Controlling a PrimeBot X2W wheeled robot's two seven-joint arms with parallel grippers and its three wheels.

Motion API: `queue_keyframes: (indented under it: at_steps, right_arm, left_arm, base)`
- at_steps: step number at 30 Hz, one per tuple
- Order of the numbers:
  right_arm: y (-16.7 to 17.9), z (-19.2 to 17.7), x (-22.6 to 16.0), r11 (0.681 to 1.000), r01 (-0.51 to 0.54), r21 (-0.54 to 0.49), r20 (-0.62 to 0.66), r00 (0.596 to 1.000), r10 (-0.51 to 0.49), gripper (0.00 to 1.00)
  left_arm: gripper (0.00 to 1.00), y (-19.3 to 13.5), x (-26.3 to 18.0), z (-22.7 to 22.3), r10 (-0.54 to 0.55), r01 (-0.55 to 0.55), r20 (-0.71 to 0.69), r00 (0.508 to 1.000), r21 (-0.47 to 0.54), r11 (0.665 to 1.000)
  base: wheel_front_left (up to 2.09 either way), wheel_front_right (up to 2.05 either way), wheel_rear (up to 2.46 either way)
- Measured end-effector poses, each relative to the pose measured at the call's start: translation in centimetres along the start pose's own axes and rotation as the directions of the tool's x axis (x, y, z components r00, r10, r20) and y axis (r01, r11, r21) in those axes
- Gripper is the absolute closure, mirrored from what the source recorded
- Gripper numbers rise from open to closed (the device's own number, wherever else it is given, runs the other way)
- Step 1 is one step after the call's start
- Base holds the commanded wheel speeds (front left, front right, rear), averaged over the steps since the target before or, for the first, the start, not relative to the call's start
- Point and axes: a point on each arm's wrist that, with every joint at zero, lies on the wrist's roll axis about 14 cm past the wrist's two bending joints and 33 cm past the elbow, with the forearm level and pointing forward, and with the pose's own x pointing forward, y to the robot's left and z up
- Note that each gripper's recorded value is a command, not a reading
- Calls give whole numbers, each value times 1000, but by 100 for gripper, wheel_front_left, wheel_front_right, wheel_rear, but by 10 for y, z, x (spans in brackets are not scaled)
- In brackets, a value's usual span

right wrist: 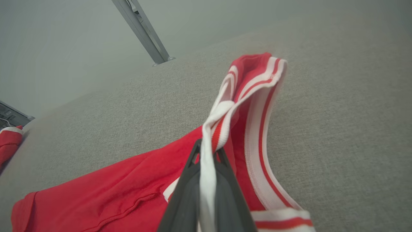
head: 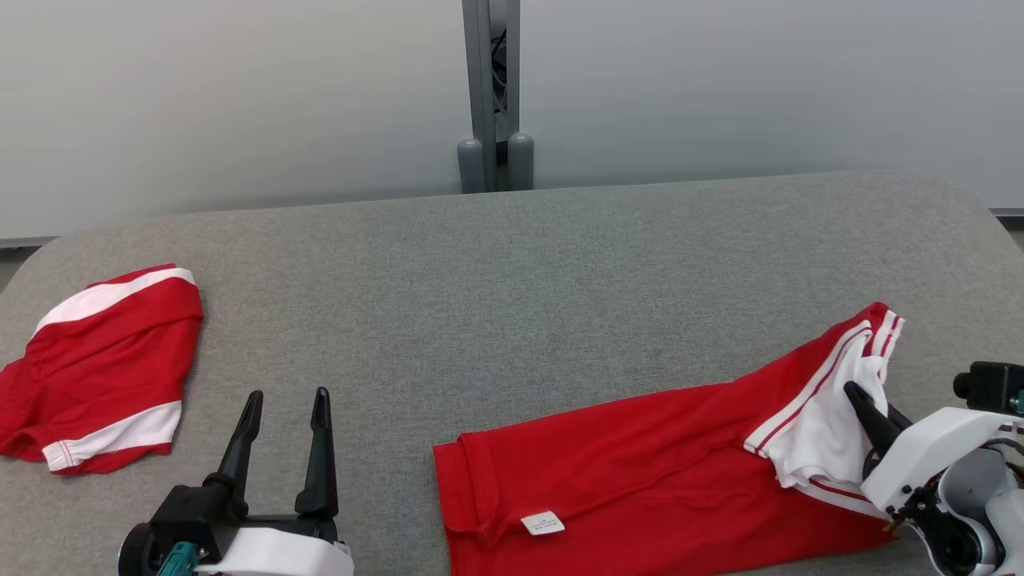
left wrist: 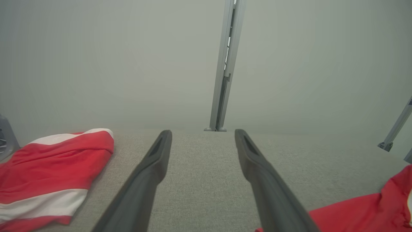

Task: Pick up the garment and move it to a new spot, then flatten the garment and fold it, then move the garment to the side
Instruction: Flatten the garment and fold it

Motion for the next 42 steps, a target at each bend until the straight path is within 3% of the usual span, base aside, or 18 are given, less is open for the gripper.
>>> queue_keyframes:
  at_steps: [6, 12, 16, 21, 26, 31, 42]
  right_arm:
    - [48, -2, -10, 987, -113, 116, -11, 993, 115, 100]
    - [111, -14, -17, 942, -240, 233, -43, 966, 256, 100]
    - [131, -20, -25, 922, -290, 257, -76, 945, 319, 100]
    - [176, -47, -38, 831, -391, 397, -103, 880, 463, 100]
    - [202, -64, -37, 786, -426, 448, -114, 845, 523, 100]
    - [221, -69, -24, 762, -445, 471, -113, 826, 552, 100]
    - [249, -111, -1, 770, -438, 464, -244, 773, 586, 100]
  left_arm:
    - [0, -9, -4, 0, -15, 15, 0, 1000, -26, 1000]
    - [0, -7, -8, 1, -1, 1, 1, 1000, -36, 999]
    - [0, 0, -11, -1, 22, -22, -6, 1000, -32, 999]
    - [0, 13, -16, -2, 59, -59, -11, 998, -29, 998]
    - [0, 22, -22, -4, 88, -89, -19, 996, -27, 996]
    - [0, 33, -26, -4, 124, -124, -19, 992, -21, 992]
    - [0, 56, -40, -11, 208, -209, -49, 977, -8, 978]
  base:
    - [0, 0, 0]
    - [0, 0, 0]
    - [0, 0, 0]
    - [0, 0, 0]
    - [0, 0, 0]
    - [0, 0, 0]
    - [0, 0, 0]
